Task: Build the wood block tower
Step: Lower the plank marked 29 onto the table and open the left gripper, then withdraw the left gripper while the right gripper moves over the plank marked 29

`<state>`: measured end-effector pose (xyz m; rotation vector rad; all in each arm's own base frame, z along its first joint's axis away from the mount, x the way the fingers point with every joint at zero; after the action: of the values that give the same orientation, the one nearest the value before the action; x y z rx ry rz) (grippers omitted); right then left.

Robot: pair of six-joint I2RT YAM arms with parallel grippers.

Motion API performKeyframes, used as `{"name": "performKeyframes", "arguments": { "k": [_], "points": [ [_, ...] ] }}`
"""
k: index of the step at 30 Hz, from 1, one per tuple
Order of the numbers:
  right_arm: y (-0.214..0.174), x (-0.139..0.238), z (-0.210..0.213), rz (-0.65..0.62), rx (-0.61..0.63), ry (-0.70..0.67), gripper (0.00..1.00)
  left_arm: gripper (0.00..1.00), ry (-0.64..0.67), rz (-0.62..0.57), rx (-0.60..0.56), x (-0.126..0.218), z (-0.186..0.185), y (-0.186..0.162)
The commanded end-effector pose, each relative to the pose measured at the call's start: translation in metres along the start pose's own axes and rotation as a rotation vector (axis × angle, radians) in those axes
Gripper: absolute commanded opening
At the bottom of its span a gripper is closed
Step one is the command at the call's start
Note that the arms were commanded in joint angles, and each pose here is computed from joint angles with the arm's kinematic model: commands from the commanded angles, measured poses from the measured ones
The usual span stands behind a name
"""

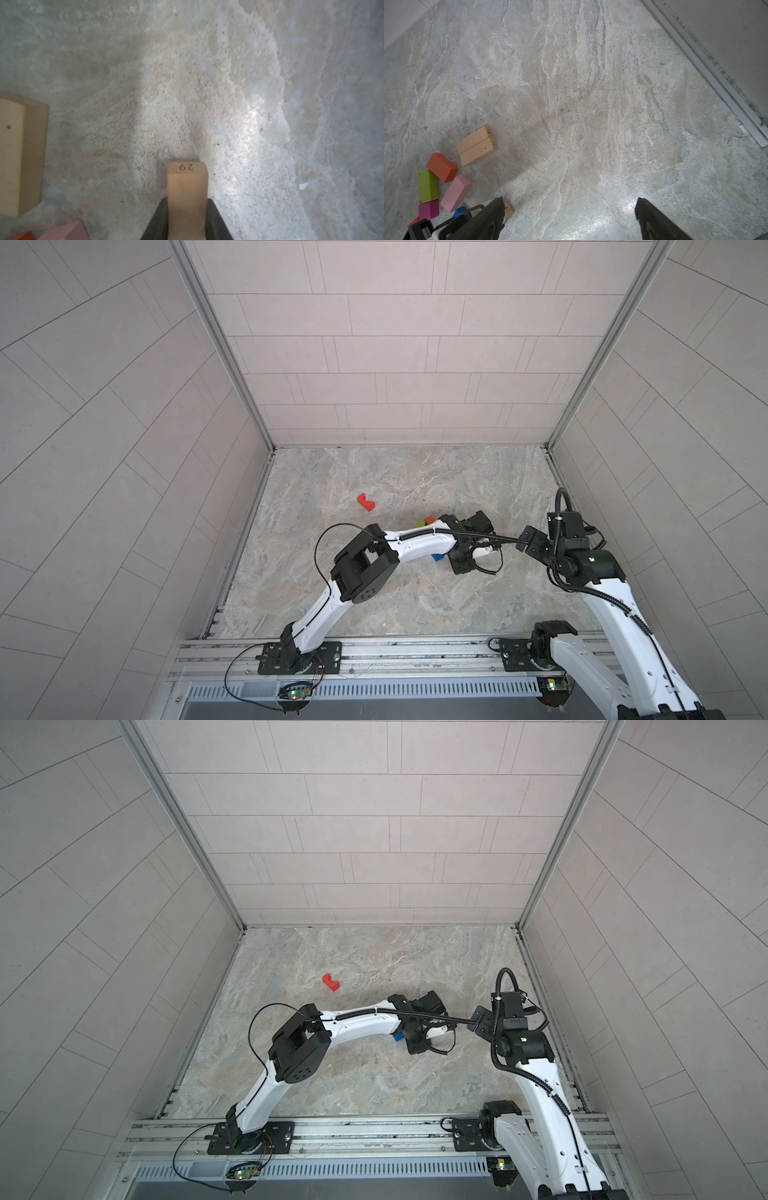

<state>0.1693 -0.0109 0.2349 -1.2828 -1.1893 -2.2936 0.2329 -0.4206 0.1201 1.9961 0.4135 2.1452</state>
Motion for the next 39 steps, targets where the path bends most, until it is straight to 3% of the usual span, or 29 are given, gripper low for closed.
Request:
{"name": "performKeyframes", "arguments": {
  "k": [1,7,16,21,29,39],
  "points": [
    [0.001,0.001,-0.003,-0.018,0.009,-0.016,1.00,0.30,0.019,0.003,0.005,-0.002,0.002,-0.003],
    [-0.001,-0.006,0.001,0.007,0.031,0.006,0.99,0.59,0.040,-0.042,0.006,0.012,0.001,-0.002],
    [-0.006,-0.015,0.006,0.029,0.056,0.091,0.99,0.68,0.052,-0.149,0.034,0.048,-0.001,-0.001],
    [-0.014,-0.030,0.015,0.111,0.070,0.193,1.00,0.69,0.076,-0.219,0.083,0.075,0.002,-0.011],
    [-0.027,-0.049,0.034,0.256,0.157,0.279,0.99,0.76,0.082,-0.382,0.308,0.119,0.023,-0.055],
    [-0.058,-0.056,0.070,0.295,0.394,0.262,0.99,0.90,0.151,-0.450,0.693,0.151,0.037,-0.112]
  ]
}}
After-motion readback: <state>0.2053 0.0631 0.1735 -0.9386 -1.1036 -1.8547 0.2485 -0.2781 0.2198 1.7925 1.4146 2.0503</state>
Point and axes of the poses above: each gripper's point midway between its finger pads, its own x axis back along the fingers, its own z axis along the line the jaws close on, y = z × x, the point moved 10 cm from there along x, back along the fingers, and after that the axes turned 7 degrees about -x, right-handed, at the moved point
